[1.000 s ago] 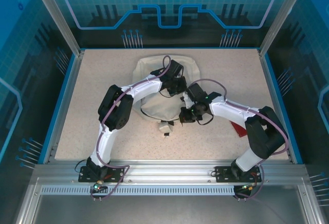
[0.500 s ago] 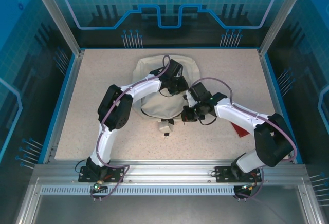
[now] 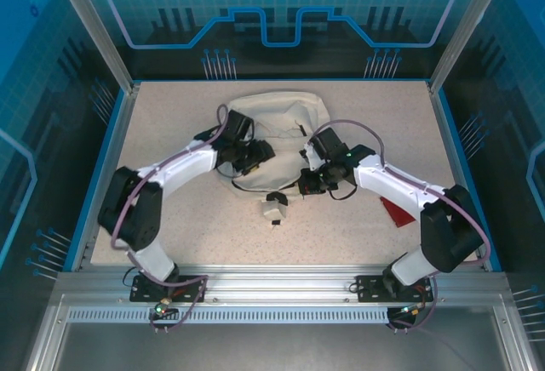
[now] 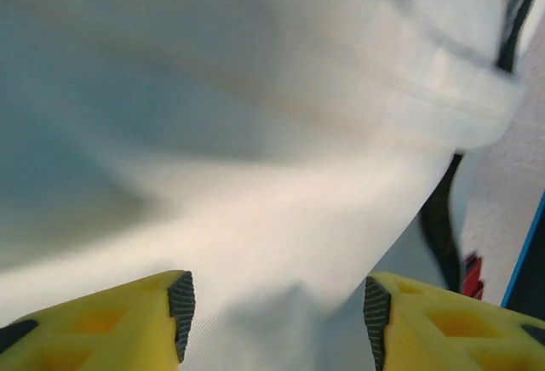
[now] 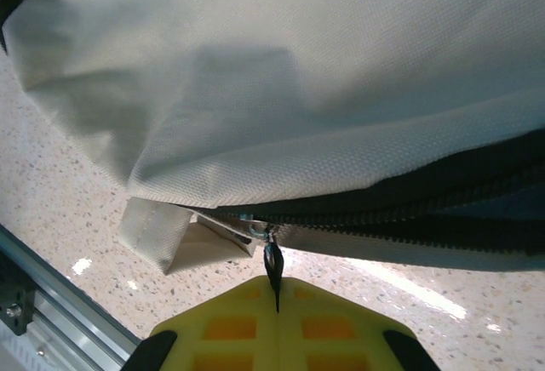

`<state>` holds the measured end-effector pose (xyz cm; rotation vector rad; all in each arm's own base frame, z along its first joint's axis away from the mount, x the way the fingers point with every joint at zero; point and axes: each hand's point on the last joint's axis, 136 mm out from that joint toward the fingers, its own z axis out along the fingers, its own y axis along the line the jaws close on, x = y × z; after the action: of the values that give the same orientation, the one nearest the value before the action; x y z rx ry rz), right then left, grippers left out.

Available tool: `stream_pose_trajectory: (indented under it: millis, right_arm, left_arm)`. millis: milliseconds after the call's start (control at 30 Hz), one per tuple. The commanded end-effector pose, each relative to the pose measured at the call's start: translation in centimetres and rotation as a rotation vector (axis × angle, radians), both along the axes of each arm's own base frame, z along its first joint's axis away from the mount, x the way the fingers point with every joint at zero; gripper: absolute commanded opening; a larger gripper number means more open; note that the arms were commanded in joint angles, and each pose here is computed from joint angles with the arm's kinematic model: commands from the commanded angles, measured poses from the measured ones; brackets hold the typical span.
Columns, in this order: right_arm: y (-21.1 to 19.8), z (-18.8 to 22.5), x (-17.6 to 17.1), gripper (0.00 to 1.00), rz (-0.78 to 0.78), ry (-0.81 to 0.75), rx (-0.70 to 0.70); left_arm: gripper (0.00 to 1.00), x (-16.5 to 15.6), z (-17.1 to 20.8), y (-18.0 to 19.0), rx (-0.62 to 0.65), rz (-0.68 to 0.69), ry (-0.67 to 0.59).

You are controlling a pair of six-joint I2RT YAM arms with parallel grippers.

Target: Pack the student bag

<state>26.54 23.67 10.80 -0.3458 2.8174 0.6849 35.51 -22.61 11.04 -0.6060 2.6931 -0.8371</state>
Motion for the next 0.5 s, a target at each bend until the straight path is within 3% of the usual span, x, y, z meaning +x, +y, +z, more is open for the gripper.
stream_pose_trajectory:
  millis: [0, 233, 467]
  right_arm:
    - [-0.6, 0.3, 0.1, 0.00, 0.023, -0.001, -0.075]
    - [-1.0, -0.4, -0.3, 0.00, 0.056, 0.018, -0.183]
    - [-0.3, -1.6, -1.0, 0.00, 0.115, 0.036, -0.229]
  left_arm:
    - [0.60, -3.9, -1.1, 2.3, 0.037, 0.086, 0.071]
    - [0.68, -9.0, -2.7, 3.1, -0.040, 0.190, 0.117]
    - [0.69, -8.0, -3.9, 1.2, -0.142, 0.248, 0.082]
